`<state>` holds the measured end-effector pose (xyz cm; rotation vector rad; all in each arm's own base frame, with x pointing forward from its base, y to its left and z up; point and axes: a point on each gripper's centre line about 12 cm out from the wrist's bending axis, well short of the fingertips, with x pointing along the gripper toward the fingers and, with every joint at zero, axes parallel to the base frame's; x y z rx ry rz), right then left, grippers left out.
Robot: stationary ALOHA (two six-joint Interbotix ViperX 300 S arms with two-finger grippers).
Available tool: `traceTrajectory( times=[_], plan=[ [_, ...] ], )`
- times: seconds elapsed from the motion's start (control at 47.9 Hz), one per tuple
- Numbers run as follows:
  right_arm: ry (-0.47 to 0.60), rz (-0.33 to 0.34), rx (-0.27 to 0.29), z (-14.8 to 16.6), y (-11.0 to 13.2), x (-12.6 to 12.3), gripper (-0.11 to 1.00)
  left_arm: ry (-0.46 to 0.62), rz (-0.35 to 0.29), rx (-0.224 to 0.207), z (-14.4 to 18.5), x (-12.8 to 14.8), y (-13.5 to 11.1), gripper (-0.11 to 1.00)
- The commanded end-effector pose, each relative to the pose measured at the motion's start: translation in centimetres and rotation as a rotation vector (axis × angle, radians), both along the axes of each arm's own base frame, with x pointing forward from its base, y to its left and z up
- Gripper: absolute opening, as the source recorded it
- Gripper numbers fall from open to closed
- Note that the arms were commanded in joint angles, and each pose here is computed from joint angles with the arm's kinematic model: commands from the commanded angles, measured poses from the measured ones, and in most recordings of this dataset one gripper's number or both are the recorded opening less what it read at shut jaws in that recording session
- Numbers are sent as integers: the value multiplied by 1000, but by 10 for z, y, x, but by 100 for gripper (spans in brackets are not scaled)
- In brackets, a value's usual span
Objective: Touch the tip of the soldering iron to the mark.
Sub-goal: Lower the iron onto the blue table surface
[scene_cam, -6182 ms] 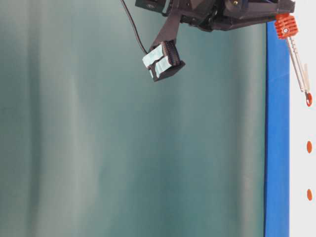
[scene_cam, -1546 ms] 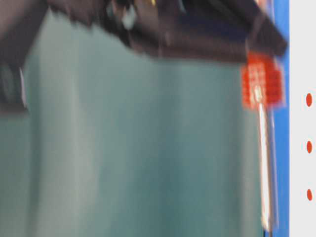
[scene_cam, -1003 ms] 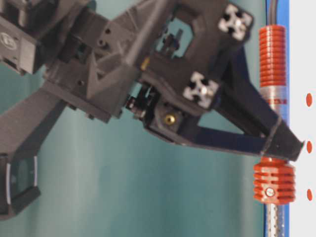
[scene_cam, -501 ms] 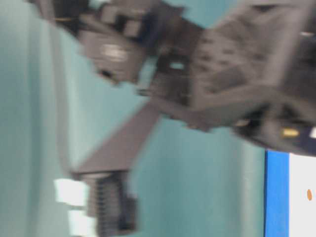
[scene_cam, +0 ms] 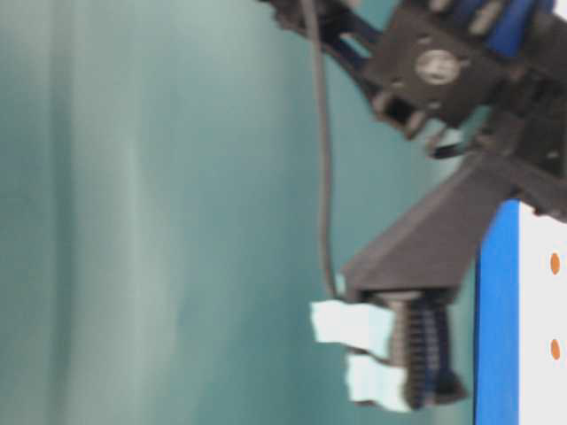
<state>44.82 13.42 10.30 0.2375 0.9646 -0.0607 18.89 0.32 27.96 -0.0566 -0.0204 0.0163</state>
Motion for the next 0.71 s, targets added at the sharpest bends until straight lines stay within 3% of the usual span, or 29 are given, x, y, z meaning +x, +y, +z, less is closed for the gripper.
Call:
traceTrajectory(
  times=[0.0,0.689],
  plan=[
    [-43,5,20,12,2,5,6,-12,-2,2,4,1,0,0],
    [-62,9,39,9,-1,4,6,-12,-2,2,4,1,0,0]
  ],
)
